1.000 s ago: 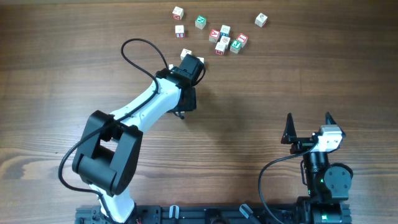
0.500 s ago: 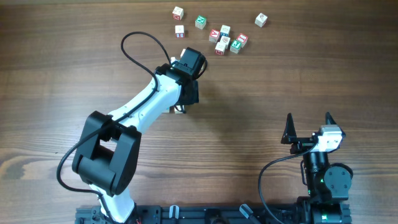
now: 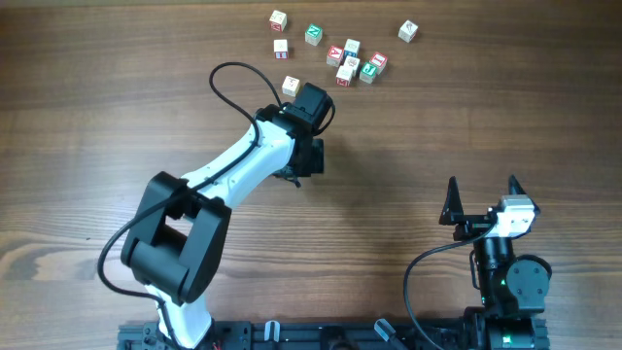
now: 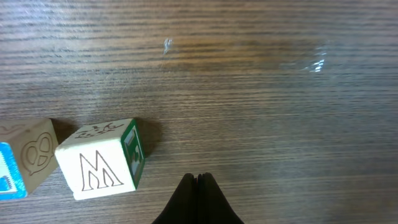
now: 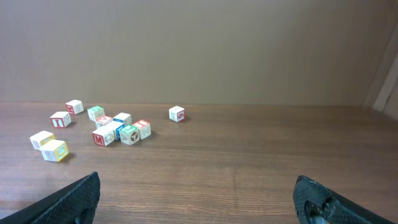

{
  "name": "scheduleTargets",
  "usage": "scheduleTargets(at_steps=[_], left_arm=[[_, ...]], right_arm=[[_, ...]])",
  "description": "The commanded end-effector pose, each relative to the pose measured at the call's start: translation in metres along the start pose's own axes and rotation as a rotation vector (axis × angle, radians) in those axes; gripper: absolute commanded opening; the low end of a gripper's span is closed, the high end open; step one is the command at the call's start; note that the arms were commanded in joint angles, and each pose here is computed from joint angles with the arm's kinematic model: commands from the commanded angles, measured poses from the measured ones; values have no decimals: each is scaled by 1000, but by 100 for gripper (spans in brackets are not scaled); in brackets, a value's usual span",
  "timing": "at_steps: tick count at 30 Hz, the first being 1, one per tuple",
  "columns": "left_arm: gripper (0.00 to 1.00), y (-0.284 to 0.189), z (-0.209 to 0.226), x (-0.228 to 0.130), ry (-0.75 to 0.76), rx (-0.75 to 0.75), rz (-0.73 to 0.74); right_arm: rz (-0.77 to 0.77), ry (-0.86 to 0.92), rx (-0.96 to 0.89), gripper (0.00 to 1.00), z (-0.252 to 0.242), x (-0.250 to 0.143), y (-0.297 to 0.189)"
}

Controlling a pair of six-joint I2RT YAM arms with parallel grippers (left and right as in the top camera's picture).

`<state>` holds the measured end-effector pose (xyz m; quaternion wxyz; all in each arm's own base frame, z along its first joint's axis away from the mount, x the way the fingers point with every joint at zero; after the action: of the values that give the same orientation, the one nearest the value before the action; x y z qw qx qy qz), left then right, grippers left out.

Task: Form a horizontal line
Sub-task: 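Carry the M block and lower it right of the L block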

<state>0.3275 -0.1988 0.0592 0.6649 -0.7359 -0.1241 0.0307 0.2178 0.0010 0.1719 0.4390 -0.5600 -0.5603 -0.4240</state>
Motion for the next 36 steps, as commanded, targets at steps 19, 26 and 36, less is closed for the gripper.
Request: scheduleTargets(at_steps=[19,26,36], left_arm=[[4,11,9,2,8,80,-8],[4,11,9,3,8,80,-9],[4,10,7,14,8,79,-70]], right_arm=[[-8,-12,6,100,1,1,0],[-8,-12,6,100,1,1,0],[-8,-12,6,100,1,1,0]])
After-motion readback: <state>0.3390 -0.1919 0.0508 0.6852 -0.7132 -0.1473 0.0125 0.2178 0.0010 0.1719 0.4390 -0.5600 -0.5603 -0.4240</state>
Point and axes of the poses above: each gripper's point midway between its finger pads, its own y axis out along the fingers, its own z axis along the line the jaws close on, x = y × z, the point moved 3 cm from there along -y, back along the fingers, and after that the axes turned 14 degrees about -y, right-handed, at the moved point
